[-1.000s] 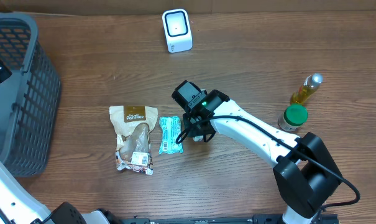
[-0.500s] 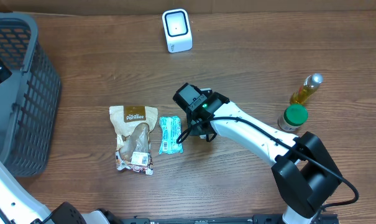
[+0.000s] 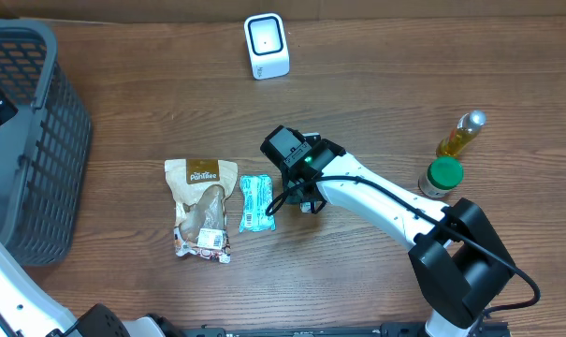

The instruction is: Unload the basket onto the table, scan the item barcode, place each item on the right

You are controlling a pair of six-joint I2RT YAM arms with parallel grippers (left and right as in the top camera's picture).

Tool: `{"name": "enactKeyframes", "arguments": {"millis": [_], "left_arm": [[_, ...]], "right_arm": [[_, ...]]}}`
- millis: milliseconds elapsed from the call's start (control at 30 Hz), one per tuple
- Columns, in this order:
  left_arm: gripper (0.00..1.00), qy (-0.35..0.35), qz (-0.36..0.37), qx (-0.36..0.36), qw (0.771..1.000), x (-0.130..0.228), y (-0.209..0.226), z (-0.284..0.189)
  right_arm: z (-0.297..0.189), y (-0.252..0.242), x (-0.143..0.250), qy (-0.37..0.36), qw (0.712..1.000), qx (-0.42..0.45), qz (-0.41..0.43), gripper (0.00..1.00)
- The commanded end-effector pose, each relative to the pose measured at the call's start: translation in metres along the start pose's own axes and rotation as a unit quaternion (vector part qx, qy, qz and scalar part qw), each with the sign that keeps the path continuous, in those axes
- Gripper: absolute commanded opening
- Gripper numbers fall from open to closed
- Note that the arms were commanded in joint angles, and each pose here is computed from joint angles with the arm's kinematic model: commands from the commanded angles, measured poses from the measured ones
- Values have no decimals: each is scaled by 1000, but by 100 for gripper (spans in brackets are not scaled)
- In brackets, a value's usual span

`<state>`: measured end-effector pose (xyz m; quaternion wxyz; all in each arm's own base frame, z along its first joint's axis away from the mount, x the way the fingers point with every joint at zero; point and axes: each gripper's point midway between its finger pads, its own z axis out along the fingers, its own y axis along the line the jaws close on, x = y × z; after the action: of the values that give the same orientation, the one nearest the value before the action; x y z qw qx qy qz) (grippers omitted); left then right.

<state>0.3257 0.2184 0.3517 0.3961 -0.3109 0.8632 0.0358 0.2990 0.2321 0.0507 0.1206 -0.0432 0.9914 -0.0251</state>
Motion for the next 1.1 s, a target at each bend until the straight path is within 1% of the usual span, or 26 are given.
{"name": "enactKeyframes", "arguments": {"millis": [0,200,300,433,533,567,633,700,800,1067], "left_arm": [[100,4,-3,6,1000,2,-2,3],[100,4,-3,6,1000,2,-2,3],[99,4,-3,6,1000,1,-2,3],[100,4,-3,6,1000,1,-2,3],[100,4,-3,6,1000,1,-2,3],[100,4,-3,6,1000,2,-2,3],[100,4,-3,6,1000,2,-2,3],[99,4,-3,6,1000,2,-2,3],[100,4,-3,6,1000,2,-2,3],[100,4,-3,6,1000,1,-2,3]], "right_arm": [[1,-1,-2,-7,1000,3,3,43],[-6,2,-29,-39,999,-19,25,45],[-13,-9,-42,-41,998,-16,43,45],[-10,-31,-52,-36,997,-10,72,43],[-7,-41,-51,-15,996,-18,90,34],[-6,-44,-50,-10,995,-17,93,29],[-4,-54,-46,3,995,-8,100,14],[-4,-60,-41,15,995,0,102,5],[0,-61,-31,33,994,1,101,4],[15,-36,4,89,990,-55,89,4]]}}
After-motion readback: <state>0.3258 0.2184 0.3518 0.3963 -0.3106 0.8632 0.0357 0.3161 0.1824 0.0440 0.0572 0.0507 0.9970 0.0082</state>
